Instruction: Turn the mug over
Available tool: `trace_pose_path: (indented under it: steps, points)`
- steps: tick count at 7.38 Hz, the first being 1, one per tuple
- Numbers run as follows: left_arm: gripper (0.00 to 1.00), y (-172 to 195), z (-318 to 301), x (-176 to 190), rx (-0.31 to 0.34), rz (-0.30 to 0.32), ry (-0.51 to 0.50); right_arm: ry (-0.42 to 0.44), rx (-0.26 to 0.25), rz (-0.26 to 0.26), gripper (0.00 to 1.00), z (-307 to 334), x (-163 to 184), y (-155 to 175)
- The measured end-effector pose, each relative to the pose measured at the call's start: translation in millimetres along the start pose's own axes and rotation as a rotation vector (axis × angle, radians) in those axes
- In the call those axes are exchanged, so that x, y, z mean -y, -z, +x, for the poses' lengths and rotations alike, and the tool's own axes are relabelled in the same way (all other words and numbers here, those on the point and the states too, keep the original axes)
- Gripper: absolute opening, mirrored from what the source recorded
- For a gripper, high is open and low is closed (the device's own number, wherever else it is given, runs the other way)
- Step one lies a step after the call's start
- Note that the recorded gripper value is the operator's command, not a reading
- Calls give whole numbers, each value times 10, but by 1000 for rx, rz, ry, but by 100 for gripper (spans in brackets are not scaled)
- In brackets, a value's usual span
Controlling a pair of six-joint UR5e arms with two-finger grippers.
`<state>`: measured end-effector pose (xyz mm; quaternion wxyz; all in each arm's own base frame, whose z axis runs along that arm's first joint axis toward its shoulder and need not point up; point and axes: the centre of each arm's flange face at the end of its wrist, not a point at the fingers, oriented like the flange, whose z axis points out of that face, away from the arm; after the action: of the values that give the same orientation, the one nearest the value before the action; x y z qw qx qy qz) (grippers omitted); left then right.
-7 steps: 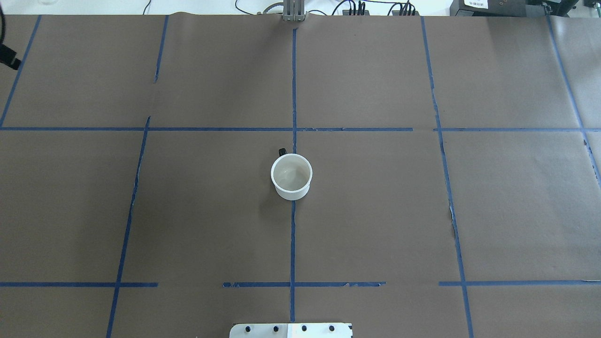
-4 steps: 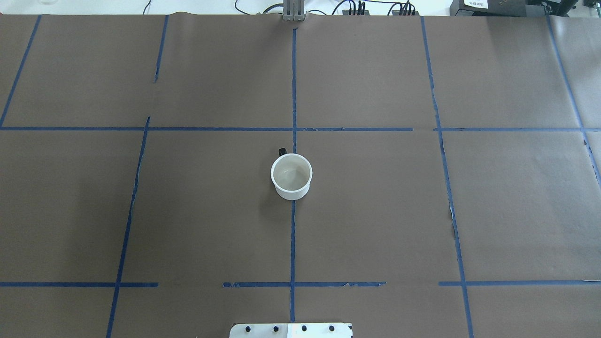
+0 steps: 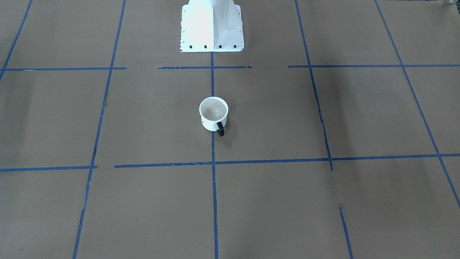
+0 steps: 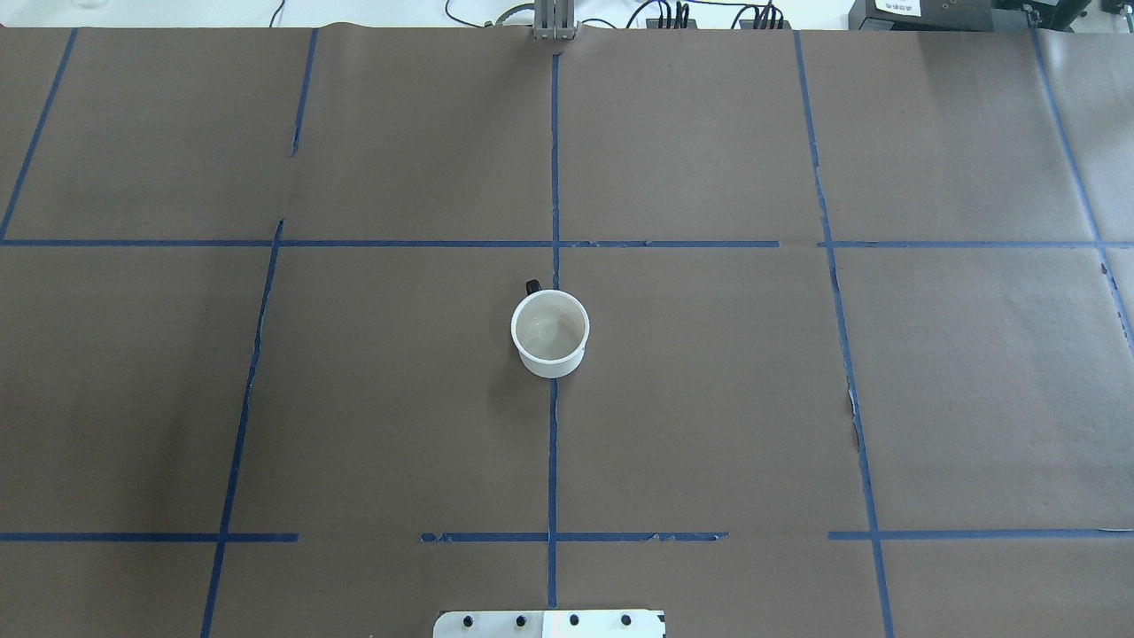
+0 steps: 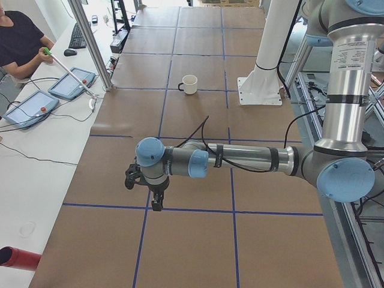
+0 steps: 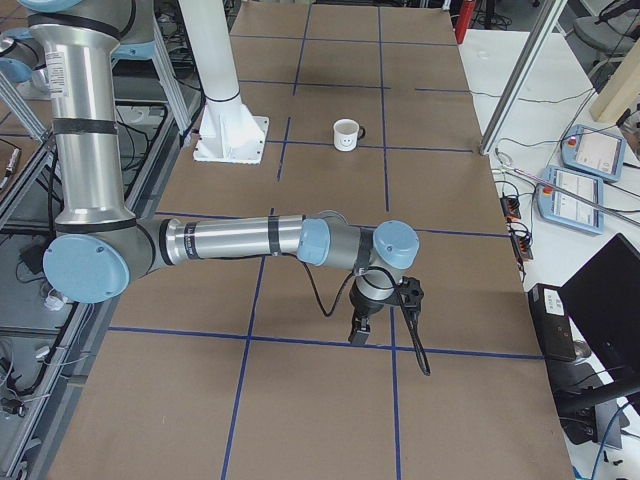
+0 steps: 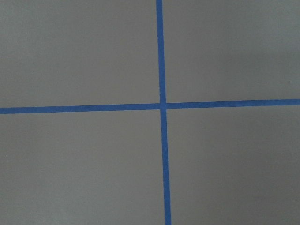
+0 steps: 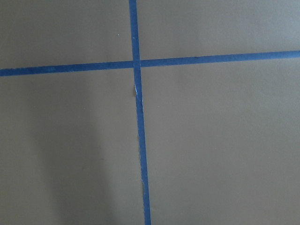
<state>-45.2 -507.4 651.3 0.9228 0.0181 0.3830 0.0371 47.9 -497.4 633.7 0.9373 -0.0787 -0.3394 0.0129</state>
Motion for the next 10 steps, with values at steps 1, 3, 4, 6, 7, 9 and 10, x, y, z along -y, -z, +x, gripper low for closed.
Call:
trace_pose_path:
  steps: [1, 3, 4, 6, 7, 9, 10]
  points:
    - [100, -50, -49, 6, -1, -11, -16, 0, 0, 0, 100, 0, 0, 0]
    - [100, -78, -75, 7, -7, -21, -20, 0, 0, 0, 100, 1, 0, -1]
    - [100, -82, -67, -2, -20, -23, -18, 0, 0, 0, 100, 2, 0, -2]
    - [100, -92, -59, -27, -38, -25, -15, -1, 0, -1, 100, 4, -3, -5]
    - [100, -94, -59, -39, -40, -25, -13, -1, 0, -1, 100, 4, -3, -5]
    - [100, -95, -59, -49, -41, -25, -13, 0, 0, 0, 100, 0, 1, 0]
    - [100, -90, -54, -46, -42, -24, -14, 0, 0, 0, 100, 0, 1, 0]
